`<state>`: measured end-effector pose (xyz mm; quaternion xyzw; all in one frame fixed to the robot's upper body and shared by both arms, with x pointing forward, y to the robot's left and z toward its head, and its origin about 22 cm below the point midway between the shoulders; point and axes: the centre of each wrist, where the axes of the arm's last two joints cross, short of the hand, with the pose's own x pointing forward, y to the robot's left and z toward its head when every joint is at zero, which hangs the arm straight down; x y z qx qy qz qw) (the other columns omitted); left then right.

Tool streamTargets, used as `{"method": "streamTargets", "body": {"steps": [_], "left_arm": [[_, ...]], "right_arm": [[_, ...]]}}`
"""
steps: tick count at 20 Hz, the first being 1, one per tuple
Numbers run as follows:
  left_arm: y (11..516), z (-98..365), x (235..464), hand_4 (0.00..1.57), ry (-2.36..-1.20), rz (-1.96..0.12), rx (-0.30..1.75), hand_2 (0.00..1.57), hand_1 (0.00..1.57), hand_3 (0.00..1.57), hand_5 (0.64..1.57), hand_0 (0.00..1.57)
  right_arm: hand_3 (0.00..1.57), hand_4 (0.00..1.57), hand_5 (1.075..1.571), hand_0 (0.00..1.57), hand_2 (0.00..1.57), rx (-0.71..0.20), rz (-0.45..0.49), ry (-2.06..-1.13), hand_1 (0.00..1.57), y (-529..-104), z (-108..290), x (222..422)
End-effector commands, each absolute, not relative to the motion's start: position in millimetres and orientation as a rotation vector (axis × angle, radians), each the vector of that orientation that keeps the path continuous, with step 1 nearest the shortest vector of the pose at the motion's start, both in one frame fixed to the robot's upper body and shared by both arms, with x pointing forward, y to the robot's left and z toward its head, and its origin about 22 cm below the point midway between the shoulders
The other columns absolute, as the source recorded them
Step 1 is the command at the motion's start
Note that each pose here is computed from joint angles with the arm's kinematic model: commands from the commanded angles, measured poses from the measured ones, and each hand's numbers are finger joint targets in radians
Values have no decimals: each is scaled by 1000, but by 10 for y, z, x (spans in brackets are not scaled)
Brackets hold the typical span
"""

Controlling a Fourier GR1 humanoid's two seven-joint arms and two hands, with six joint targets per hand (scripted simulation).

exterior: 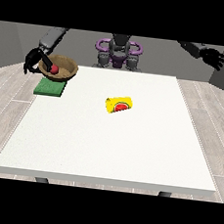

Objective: Pick the cup and pour the ball into the bowl, then pick the bowl and place it on the pad

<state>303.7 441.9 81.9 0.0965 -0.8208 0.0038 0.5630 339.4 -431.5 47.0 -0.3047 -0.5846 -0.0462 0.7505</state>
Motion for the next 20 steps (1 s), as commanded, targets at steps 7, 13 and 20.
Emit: {"method": "streamTargets", "body": {"steps": [7,13,20], "left_arm": [[4916,1088,2846,1185,-1996,33,231,0,0,0,1559,0],[4940,1276,2862,1174,-2076,-2,219,0,0,0,1548,0],[4532,1024,2996,1078,-1957,-48,178,0,0,0,1567,0]], "right_arm": [[252,544,1561,1571,1571,-687,-311,-1285,1571,-4616,428,3256],[1057,0,1520,614,681,-739,-301,-1279,614,-4749,515,3266],[119,0,1369,0,0,-674,-218,-1206,0,-4671,547,3362]]}}
